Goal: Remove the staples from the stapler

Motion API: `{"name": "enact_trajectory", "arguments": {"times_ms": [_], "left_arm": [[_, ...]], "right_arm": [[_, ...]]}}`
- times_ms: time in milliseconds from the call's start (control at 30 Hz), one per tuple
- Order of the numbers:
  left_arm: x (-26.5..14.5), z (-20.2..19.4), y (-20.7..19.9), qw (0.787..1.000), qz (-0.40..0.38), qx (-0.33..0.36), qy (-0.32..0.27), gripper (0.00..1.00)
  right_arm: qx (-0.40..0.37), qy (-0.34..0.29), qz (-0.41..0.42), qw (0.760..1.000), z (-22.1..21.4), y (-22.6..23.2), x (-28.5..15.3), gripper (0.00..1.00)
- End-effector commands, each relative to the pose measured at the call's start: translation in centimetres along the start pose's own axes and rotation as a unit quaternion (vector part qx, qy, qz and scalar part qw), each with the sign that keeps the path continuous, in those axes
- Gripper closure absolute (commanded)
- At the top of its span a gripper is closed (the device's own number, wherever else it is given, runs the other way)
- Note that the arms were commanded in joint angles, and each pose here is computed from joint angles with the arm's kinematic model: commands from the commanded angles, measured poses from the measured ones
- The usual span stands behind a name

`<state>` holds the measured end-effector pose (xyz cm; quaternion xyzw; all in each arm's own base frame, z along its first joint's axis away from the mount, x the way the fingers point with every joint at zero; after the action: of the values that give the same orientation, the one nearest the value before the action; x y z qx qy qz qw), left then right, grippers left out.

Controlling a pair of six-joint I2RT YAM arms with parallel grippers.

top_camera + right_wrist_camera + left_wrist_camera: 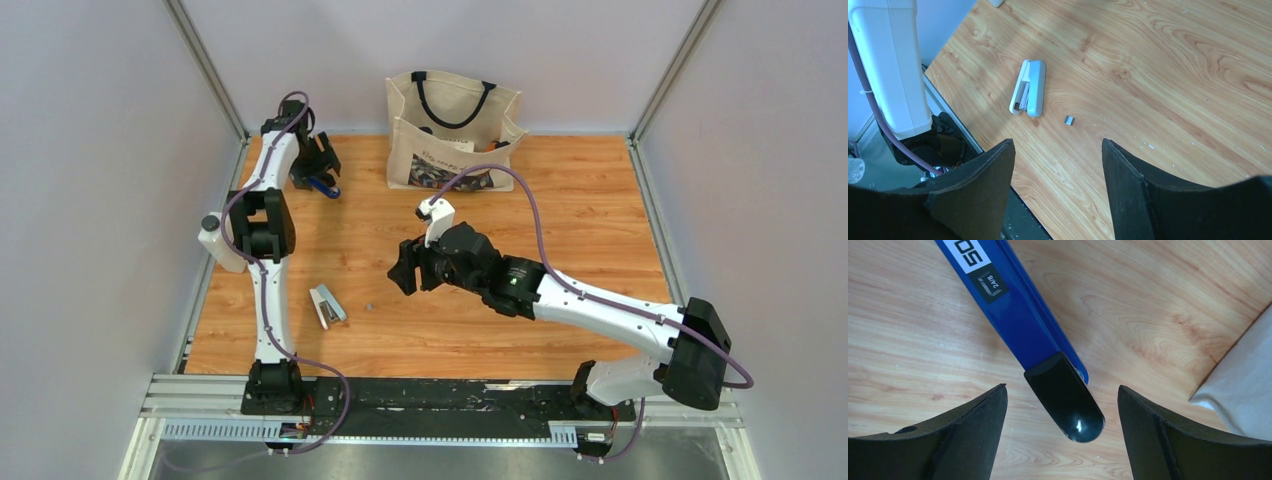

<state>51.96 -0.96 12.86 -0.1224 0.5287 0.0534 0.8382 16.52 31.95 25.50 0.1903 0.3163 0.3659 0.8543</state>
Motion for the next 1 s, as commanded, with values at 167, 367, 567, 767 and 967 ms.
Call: {"name": "enact_trajectory", "arguments": {"times_ms": [167, 367, 567, 767, 967], "left_arm": [[0.1, 1.1, -0.4, 1.0, -0.016, 0.009, -0.02, 0.3], [0.3, 1.1, -0.1, 1.0, -0.007, 0.018, -0.02, 0.7], [-0.4, 0.4, -0.5, 0.999, -0.003, 0.045, -0.012, 0.9], [-3.8, -4.7, -3.8, 0.992, -0.024, 0.127, 0.012, 0.96], [-7.8, -12.3, -7.3, 0.977, -0.078, 0.194, 0.051, 1.0]], "right_arm": [[0.013, -0.017, 0.025, 0.999, 1.2, 0.0, -0.4, 0.39], [0.019, -0.01, 0.029, 0.999, 0.9, -0.1, -0.2, 0.44], [0.02, -0.01, 0.027, 0.999, 1.0, -0.3, -0.1, 0.48], [0.014, -0.018, 0.0, 1.0, 1.3, -1.3, -0.3, 0.48], [0.009, -0.041, -0.05, 0.998, 2.2, -3.3, -2.1, 0.47]]}}
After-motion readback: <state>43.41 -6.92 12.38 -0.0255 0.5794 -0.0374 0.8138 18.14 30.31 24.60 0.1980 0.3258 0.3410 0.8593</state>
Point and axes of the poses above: each gripper's point midway between its finger pads, its own x axis out along the fingers, its own y axis along the line the jaws close on, z = x × y, the point moved 7 cm from there along -x, back along the fingers, and after that the axes turned 13 degrees about x, right-handed, at the moved point
